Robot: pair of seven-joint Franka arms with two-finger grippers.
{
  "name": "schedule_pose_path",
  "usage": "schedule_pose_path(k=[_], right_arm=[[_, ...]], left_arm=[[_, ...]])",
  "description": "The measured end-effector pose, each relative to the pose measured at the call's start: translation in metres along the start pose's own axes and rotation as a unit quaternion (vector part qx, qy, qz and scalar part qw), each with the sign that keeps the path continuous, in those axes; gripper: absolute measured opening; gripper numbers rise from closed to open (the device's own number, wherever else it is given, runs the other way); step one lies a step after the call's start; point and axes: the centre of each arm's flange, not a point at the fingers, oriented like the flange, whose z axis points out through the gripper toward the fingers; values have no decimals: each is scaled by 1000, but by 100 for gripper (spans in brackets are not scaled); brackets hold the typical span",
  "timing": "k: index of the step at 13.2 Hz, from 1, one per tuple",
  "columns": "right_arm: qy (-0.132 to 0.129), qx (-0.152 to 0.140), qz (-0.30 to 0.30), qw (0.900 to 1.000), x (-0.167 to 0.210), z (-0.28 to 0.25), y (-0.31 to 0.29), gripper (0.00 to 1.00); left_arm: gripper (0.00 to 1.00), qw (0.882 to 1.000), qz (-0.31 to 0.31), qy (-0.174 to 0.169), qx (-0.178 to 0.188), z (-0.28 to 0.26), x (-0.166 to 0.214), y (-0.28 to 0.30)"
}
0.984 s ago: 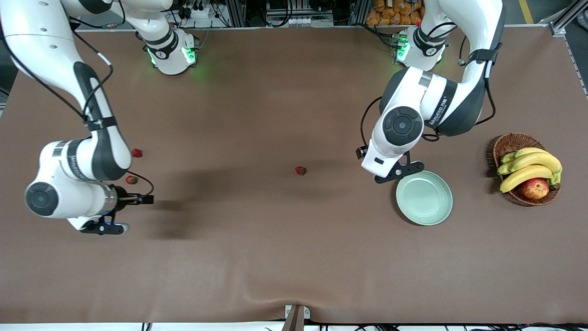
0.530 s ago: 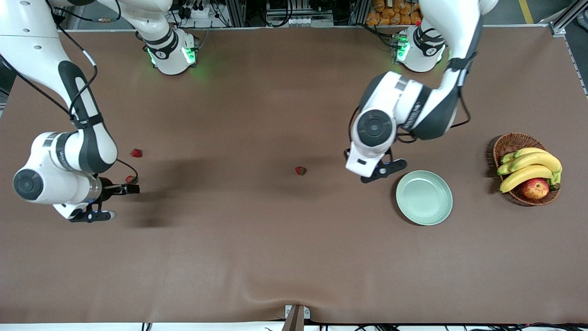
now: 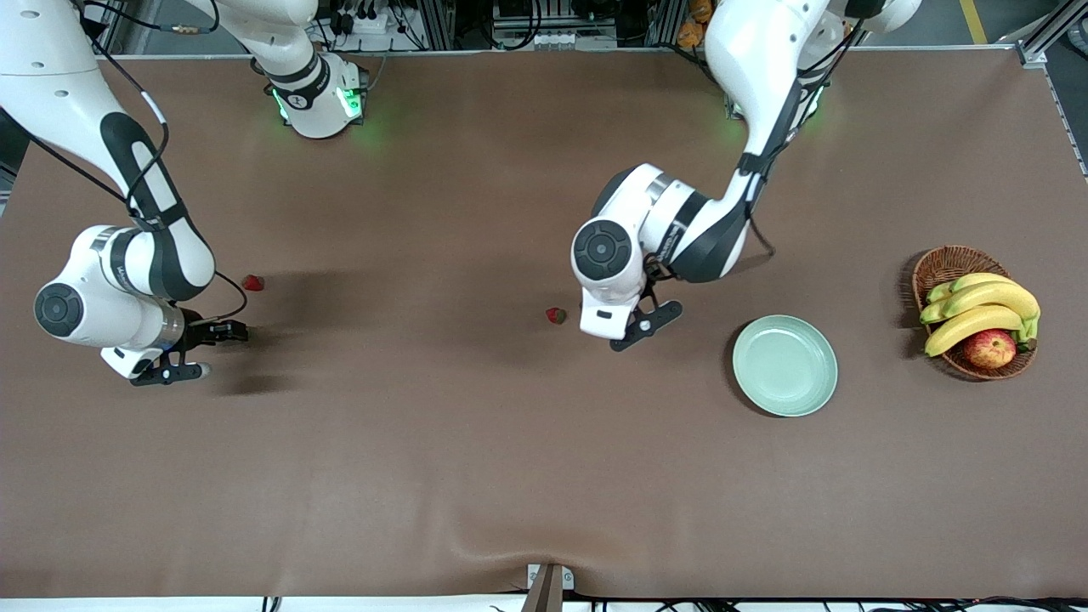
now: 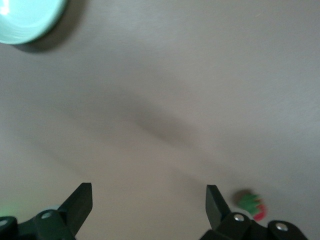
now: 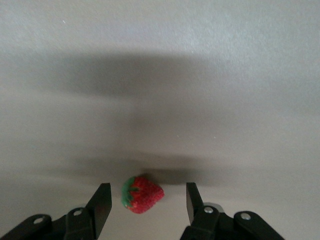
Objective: Collect all strawberries into plate
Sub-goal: 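Grasp the middle strawberry with the left gripper while the right gripper grasps another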
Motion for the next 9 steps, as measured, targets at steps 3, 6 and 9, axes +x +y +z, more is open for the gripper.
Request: schedule_pose_path(k=[3, 6, 9], right_arm=[[-8, 3, -4, 1000, -4, 7, -5, 61], [-14, 6, -5, 1000, -8, 14, -8, 59], [-11, 5, -5, 1000, -10, 19, -9, 48]], left_arm=[[100, 997, -43, 24, -66, 10, -5, 25], [100, 991, -93, 30, -96, 33, -26, 54], [100, 987, -115, 25, -109, 56, -50, 73]])
